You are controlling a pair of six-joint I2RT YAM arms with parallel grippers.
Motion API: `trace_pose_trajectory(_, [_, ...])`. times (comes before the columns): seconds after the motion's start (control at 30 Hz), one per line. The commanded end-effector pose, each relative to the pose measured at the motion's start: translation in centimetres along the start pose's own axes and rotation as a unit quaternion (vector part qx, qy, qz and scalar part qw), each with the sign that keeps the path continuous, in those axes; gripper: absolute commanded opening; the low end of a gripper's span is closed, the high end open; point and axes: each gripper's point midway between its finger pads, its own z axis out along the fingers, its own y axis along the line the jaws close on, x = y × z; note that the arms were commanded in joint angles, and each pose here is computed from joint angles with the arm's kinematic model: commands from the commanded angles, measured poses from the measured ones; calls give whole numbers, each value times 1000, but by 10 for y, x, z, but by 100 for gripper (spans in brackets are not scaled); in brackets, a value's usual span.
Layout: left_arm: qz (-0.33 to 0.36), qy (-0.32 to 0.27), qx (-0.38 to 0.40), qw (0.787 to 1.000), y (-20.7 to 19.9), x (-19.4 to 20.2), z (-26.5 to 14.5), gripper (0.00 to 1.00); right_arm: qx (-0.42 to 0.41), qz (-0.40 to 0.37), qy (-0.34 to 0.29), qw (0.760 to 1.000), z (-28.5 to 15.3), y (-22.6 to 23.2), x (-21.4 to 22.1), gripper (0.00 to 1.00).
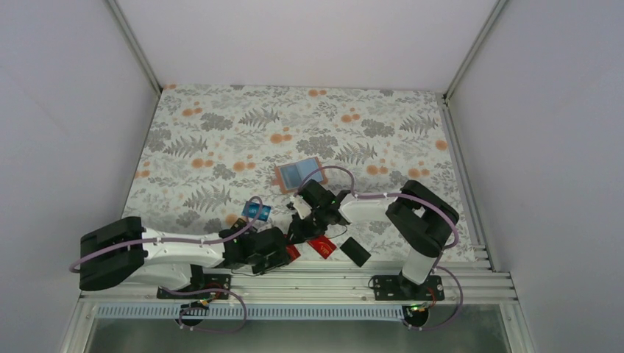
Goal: Put the credit cards into the card holder
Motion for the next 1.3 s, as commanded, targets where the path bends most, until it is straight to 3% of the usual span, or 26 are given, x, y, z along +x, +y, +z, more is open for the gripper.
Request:
trace_pose_trajectory(0.0, [-22,-16,28,999,-4,-5,7,49,36,16,25,999,8,-15,18,30])
trace_pose_trajectory(0.23, [-28,-26,47,998,-9,-8,9,40,34,17,32,999,9,-16,24,30])
trace_pose_trajectory(0.5, [-11,-53,39,998,-21,-16,-2,20,35,16,37,999,8,-16,30,30])
trace_pose_trajectory(1.0, [23,-100,-4,995,-42,-24,-18,3,54,12,22,998,3,-15,21,30])
trace_pose_trajectory(1.27, [28,-128,-20,991,-42,-32,-28,2,81,-5,-40,996,-27,-5,-14,32])
